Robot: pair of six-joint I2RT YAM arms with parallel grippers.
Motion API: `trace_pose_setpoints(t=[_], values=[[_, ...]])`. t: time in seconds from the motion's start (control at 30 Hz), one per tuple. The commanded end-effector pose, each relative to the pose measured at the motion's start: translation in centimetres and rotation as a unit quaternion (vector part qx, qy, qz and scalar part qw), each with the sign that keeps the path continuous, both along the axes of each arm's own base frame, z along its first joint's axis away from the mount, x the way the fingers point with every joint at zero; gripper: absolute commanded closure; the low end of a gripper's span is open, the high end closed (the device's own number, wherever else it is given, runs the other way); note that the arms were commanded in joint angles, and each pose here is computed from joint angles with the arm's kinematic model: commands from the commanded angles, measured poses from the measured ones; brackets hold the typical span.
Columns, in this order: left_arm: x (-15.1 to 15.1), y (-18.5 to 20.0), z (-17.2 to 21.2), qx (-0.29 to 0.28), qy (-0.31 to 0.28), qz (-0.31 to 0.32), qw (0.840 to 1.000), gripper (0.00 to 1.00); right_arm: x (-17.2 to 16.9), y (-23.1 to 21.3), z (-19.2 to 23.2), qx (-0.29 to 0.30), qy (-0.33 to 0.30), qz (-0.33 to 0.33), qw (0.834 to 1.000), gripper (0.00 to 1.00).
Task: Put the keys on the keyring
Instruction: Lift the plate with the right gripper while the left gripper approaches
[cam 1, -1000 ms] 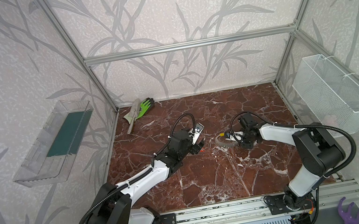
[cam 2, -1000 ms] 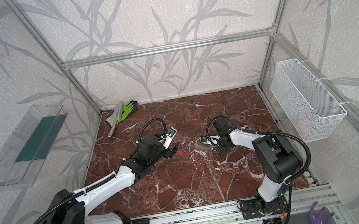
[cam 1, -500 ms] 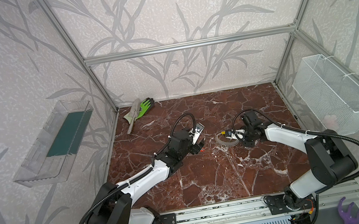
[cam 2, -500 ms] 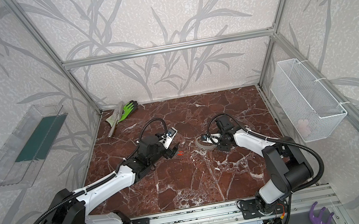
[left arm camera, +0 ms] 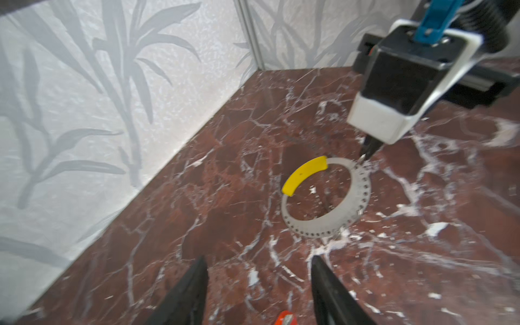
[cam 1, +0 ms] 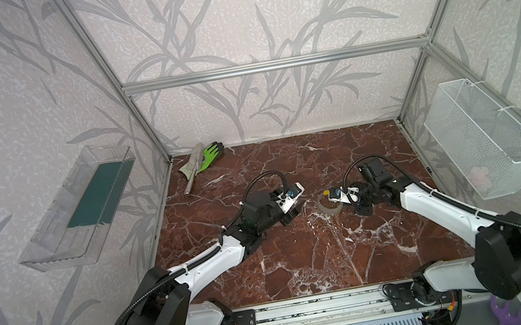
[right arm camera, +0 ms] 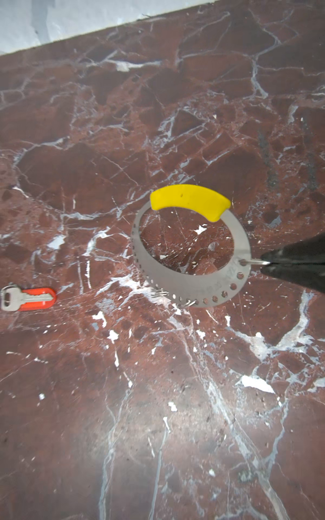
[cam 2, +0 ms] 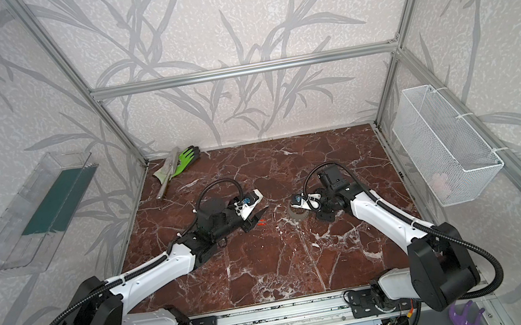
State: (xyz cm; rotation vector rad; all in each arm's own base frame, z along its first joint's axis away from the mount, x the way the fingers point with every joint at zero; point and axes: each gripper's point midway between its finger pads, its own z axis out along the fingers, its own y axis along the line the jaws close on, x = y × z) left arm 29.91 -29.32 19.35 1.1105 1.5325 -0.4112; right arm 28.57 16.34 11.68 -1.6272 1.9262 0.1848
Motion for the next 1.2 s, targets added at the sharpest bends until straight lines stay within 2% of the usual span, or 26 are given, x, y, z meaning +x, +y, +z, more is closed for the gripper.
trace_pose_setpoints(t=[0.0,0.3,0.47,0.57,0.8,1.17], values=[[-2.2,-1.9,2.1,-0.024,-0.027,-0.087,0.996,0.48,-1.3,1.6,2.5,0.036,-0.001,0.040,0.999,1.00],[-3.5,-4.6,2.1,-0.019,-0.020,-0.146,0.989,0.51,-2.2,3.0,4.7,0.036,-0.021,0.073,0.996,1.00],[-4.3,-6.4,1.9,-0.022,-0.011,-0.177,0.984,0.65,-2.7,3.6,5.4,0.039,-0.025,0.087,0.995,1.00],[-4.6,-7.0,1.5,-0.023,-0.004,-0.188,0.982,0.68,-3.1,4.0,5.7,0.041,-0.027,0.094,0.994,1.00],[-5.5,-7.5,0.8,-0.029,0.013,-0.202,0.979,0.68,-3.9,4.6,6.4,0.058,-0.029,0.103,0.993,1.00],[-5.3,-8.2,0.7,-0.084,0.034,-0.202,0.975,0.68,-4.8,5.4,7.7,0.097,-0.040,0.119,0.987,1.00]])
